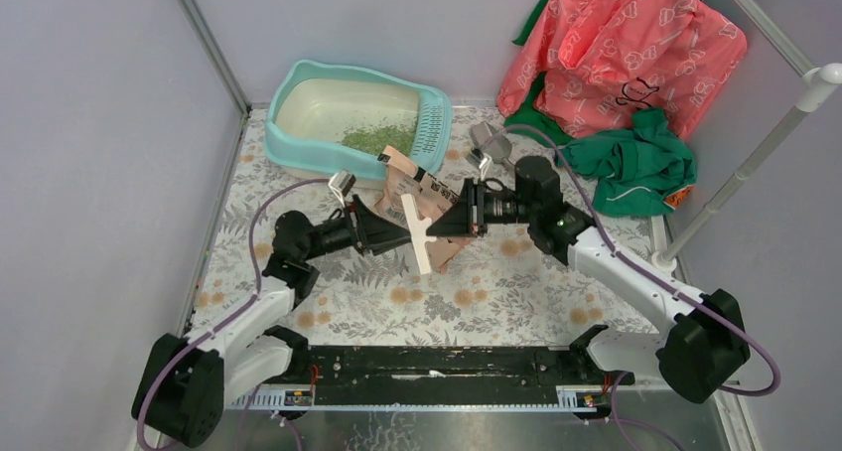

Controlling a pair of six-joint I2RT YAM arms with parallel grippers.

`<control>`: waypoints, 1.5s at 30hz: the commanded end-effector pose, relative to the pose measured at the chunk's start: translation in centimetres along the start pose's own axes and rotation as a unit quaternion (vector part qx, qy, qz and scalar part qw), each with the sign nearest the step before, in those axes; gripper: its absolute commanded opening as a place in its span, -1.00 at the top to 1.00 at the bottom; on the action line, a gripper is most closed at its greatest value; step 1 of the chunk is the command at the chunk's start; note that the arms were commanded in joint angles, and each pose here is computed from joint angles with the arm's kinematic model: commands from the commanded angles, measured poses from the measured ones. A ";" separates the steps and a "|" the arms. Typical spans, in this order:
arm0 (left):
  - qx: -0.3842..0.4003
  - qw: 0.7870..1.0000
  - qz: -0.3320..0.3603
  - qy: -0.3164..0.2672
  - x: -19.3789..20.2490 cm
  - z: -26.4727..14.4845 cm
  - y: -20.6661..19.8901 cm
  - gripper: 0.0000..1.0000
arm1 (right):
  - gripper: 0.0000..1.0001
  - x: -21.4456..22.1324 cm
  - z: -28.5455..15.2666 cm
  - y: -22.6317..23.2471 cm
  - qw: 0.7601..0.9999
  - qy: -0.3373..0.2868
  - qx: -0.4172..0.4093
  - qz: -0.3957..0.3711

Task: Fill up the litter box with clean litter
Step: Adjust the clamp, then clamp the cat litter bag at the center of the board.

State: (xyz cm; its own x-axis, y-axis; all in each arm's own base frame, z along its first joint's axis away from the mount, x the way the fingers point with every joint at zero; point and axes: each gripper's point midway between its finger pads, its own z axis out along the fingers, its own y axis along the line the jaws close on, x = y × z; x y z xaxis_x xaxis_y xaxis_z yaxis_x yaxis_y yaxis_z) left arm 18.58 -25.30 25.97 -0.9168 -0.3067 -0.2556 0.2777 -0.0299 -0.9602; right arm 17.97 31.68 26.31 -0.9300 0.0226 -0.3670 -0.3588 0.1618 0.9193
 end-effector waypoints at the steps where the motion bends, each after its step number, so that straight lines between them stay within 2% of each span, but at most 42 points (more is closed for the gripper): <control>1: -0.073 0.996 0.033 -0.041 -1.9 -1.5 1.7 -0.13 | 1.00 -3.0 -1.0 2.8 0.991 -0.011 0.056 -0.121; 4: -0.117 0.990 0.058 -0.055 -2.7 -2.0 2.1 -0.14 | 1.00 -5.4 -1.8 2.9 0.975 -0.017 0.124 -0.185; 9: -0.134 0.988 0.057 -0.054 -2.5 -2.3 2.9 -0.14 | 1.00 -10.6 -3.1 1.5 0.926 -0.027 0.251 -0.281; 15: -0.153 0.986 0.050 -0.043 -2.2 -2.5 4.0 -0.14 | 1.00 -14.6 -3.7 -2.5 0.865 0.015 0.359 -0.351; 18: -0.184 0.981 0.055 -0.037 -2.1 -2.9 5.1 -0.14 | 1.00 -15.9 -3.6 -4.1 0.842 0.048 0.387 -0.374; 23: -0.251 0.966 0.057 -0.027 -1.8 -4.0 7.7 -0.15 | 1.00 -18.3 -2.5 -5.2 0.821 0.084 0.404 -0.395; 26: -0.270 0.960 0.062 -0.027 -1.8 -4.4 8.5 -0.16 | 1.00 -18.8 -1.6 -5.7 0.818 0.101 0.393 -0.408; 33: -0.269 0.961 0.058 -0.020 -1.8 -4.2 9.1 -0.16 | 1.00 -18.8 0.4 -6.6 0.828 0.124 0.362 -0.410; 40: -0.271 0.961 0.055 -0.019 -1.8 -4.2 9.6 -0.16 | 1.00 -18.7 2.0 -6.7 0.848 0.118 0.333 -0.396; 45: -0.269 0.961 0.055 -0.019 -1.7 -4.2 9.5 -0.16 | 1.00 -18.5 2.6 -7.8 0.853 0.123 0.333 -0.383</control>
State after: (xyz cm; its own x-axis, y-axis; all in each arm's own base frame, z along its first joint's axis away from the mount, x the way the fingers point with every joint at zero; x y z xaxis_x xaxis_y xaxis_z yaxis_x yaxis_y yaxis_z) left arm 20.93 -21.15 15.91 -0.8969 -0.3084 -0.3169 0.1302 0.5006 -0.8558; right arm 37.91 31.56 24.31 -0.4781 -0.5691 -0.6689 -0.8115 0.5775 0.0887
